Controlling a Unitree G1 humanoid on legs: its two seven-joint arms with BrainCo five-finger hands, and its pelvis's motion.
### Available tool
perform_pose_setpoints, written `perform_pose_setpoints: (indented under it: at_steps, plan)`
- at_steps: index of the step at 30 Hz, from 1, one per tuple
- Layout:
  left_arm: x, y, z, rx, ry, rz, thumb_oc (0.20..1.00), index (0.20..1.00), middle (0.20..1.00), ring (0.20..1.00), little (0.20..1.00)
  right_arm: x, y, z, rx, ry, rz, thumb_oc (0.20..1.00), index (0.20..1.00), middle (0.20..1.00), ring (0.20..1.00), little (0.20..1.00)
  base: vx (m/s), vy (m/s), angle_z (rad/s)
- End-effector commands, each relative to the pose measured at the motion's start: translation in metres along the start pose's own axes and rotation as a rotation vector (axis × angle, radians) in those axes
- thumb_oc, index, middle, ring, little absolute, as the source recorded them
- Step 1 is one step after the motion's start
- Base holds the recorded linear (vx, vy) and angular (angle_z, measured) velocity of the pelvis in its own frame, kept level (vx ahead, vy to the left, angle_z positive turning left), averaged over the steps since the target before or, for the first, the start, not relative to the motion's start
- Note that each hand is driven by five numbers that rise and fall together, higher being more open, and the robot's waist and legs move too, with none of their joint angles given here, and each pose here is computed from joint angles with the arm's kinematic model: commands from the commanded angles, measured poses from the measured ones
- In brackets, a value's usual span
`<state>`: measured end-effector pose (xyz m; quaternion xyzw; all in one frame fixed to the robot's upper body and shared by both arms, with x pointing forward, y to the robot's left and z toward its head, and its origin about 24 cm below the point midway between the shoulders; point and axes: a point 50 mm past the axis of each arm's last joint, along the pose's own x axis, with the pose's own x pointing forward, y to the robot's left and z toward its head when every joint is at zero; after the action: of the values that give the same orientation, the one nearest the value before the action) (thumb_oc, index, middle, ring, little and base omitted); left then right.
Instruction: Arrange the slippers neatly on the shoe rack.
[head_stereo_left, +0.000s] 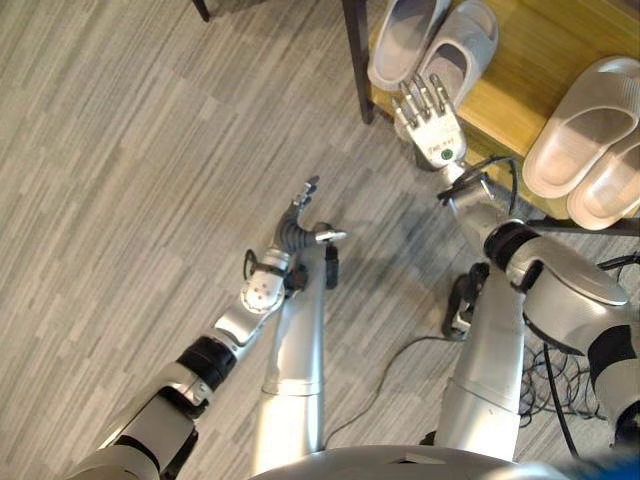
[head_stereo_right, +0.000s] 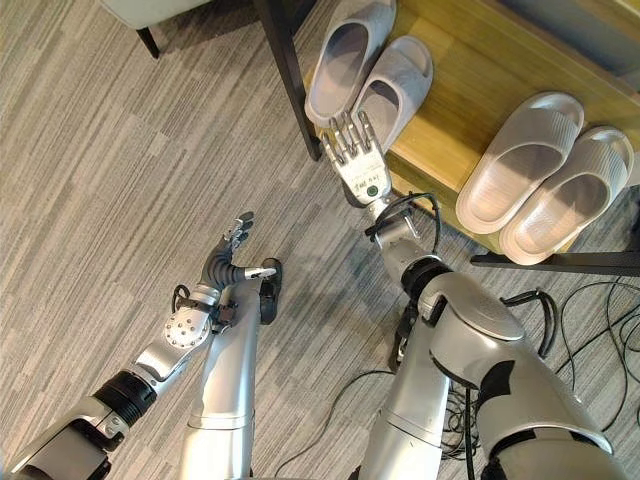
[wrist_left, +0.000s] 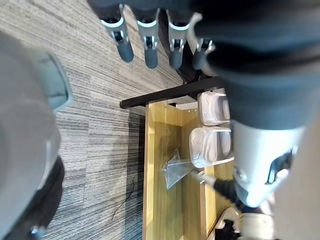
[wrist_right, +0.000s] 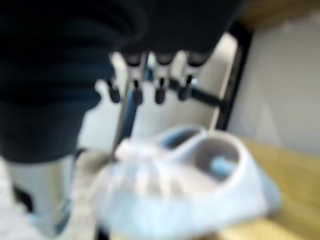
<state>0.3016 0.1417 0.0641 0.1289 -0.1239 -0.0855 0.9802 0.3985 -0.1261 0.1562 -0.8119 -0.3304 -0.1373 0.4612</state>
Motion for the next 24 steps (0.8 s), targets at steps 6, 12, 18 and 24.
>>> perform_pose_setpoints:
  at_steps: [6,12,18,24]
  plan:
    - [-0.009,-0.013,-0.024,0.069,0.083,-0.022,1.0,1.0,1.0,1.0,1.0,0.031,-0.026,0.005,-0.021,-0.036,-0.097,1.0,1.0,1.0,1.0,1.0,0.0,0.0,0.0]
    - [-0.009,-0.012,-0.023,0.084,0.065,-0.018,1.0,1.0,1.0,1.0,1.0,0.037,-0.031,-0.004,-0.072,-0.007,-0.143,1.0,1.0,1.0,1.0,1.0,0.0,0.0,0.0]
    - [-0.013,-0.013,-0.024,0.095,0.06,-0.033,1.0,1.0,1.0,1.0,1.0,0.034,-0.022,-0.029,-0.229,0.029,-0.067,1.0,1.0,1.0,1.0,1.0,0.01,0.01,0.02]
    - [-0.014,-0.016,-0.026,0.105,0.057,-0.048,1.0,1.0,1.0,1.0,1.0,0.026,-0.013,-0.037,-0.245,0.063,-0.01,1.0,1.0,1.0,1.0,1.0,0.02,0.01,0.02]
